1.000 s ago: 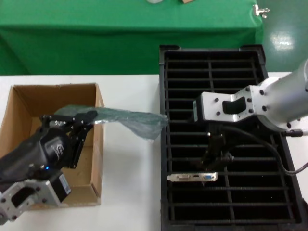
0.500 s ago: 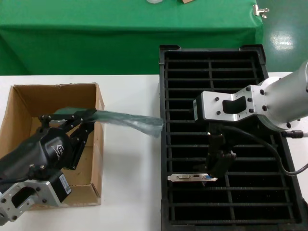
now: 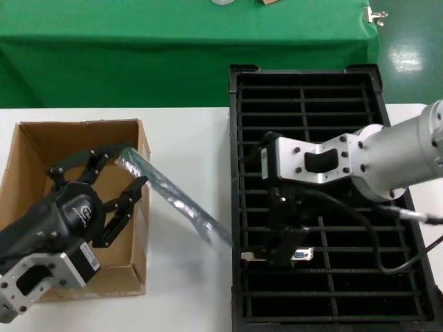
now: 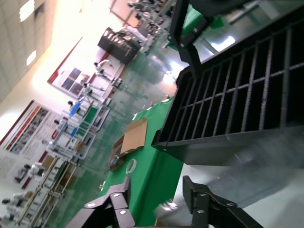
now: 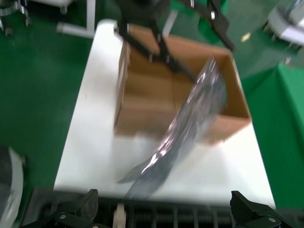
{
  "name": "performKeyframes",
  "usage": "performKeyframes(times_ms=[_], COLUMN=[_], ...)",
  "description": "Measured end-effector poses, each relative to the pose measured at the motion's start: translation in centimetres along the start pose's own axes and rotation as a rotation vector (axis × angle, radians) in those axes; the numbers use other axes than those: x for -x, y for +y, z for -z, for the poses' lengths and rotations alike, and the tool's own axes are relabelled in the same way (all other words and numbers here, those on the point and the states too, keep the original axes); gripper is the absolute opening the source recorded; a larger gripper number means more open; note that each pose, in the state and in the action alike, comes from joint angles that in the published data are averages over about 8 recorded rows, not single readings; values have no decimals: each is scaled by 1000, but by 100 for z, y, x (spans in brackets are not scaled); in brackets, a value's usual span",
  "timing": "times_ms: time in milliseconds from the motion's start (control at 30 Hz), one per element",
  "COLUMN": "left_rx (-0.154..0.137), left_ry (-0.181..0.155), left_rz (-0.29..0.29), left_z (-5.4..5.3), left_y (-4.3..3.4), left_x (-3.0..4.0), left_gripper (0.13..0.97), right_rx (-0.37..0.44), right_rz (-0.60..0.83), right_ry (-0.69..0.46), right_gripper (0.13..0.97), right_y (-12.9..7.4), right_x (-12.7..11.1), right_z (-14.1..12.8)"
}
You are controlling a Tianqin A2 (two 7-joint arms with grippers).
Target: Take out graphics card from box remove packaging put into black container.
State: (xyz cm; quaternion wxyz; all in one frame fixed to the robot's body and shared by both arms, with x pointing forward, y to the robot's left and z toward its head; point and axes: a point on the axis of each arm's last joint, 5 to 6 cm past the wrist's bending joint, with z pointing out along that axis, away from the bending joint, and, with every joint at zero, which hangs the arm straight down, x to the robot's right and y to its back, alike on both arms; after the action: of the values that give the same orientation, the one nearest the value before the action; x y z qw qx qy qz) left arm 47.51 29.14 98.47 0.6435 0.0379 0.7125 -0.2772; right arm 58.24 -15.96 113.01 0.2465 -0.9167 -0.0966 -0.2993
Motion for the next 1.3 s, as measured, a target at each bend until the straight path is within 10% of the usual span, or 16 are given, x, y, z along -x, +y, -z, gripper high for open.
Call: performKeyframes(times_ms=[700, 1300], left_rx=[17, 69], left_ry=[-110, -210], left_rz=[340, 636], left_z=[-120, -208], left_y=[171, 307], left_x=[-287, -584], left_gripper=[773, 938], right_rx=[-473, -665], right_rz=[-189, -496], right_ry=[166, 463], right_gripper=[966, 966], right_y=[276, 747], right_x=[358, 804], right_z=[-480, -771])
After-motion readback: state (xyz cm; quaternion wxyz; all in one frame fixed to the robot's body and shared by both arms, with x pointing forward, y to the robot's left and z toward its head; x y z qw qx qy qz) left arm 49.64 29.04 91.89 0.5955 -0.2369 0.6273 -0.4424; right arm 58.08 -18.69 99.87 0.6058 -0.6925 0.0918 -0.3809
